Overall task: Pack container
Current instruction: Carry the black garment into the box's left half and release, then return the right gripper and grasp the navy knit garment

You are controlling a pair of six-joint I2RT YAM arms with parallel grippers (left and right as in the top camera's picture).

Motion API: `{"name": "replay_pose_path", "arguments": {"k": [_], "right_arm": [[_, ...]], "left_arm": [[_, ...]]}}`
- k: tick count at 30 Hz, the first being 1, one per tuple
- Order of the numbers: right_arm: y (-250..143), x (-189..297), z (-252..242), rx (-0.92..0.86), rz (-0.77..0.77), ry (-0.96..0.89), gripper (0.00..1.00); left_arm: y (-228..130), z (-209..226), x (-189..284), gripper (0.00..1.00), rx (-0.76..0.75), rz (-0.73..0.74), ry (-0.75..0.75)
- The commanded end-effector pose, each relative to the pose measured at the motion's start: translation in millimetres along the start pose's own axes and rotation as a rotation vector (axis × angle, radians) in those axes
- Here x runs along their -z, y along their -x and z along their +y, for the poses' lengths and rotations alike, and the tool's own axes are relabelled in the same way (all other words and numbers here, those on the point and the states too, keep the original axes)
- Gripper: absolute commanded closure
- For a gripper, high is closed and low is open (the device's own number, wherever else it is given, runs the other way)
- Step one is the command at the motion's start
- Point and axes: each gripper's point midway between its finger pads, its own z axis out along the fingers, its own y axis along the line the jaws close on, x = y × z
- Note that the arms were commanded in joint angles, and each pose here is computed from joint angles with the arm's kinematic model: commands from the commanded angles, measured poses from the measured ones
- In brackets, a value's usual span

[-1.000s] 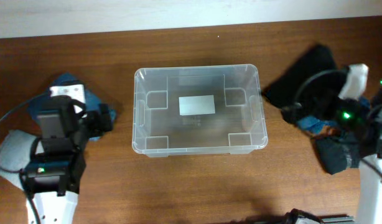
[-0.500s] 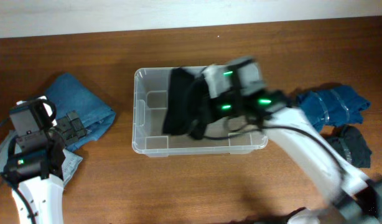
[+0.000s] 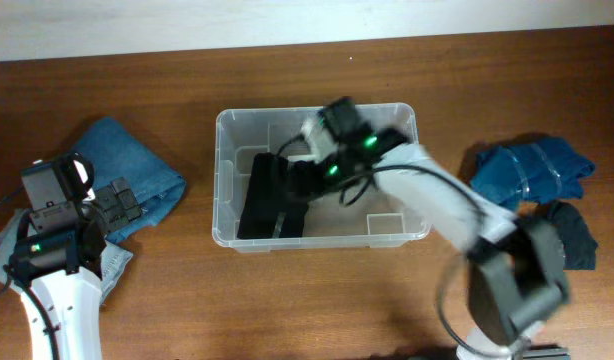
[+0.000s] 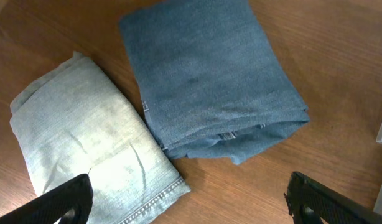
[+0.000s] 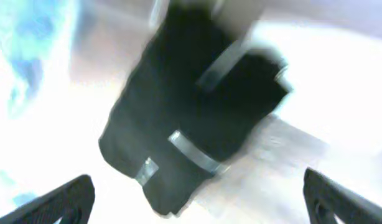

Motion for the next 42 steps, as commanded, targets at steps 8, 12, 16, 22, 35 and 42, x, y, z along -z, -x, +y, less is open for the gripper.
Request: {"name": "replay_pose_path", "arguments": {"k": [8, 12, 16, 22, 35, 42], "right_arm": [[-19, 262, -198, -0.506, -0.431, -0.511, 0.02], [-74, 256, -261, -0.707, -0.382, -0.462, 0.02], [-122, 216, -306, -0.880, -0.335, -0.366, 0.02], [-160, 145, -354, -1.014, -0.284, -0.310, 0.01], [-141, 95, -394, -1.021, -0.380, -0.156, 0.48], [-91, 169, -357, -0.844, -0.528, -0.162, 0.95]], "left_arm": [[7, -1, 3, 0.01, 0.018, -0.015, -0.014], [7, -2, 3, 0.01, 0.019, -0.018, -0.019], [7, -2, 3, 0.01, 0.019, -0.018, -0.021], [7, -2, 3, 0.01, 0.019, -0.017, -0.021], [6, -10, 4, 0.01, 0.018, -0.011, -0.066], [6, -10, 4, 0.01, 0.018, -0.011, -0.066]]}}
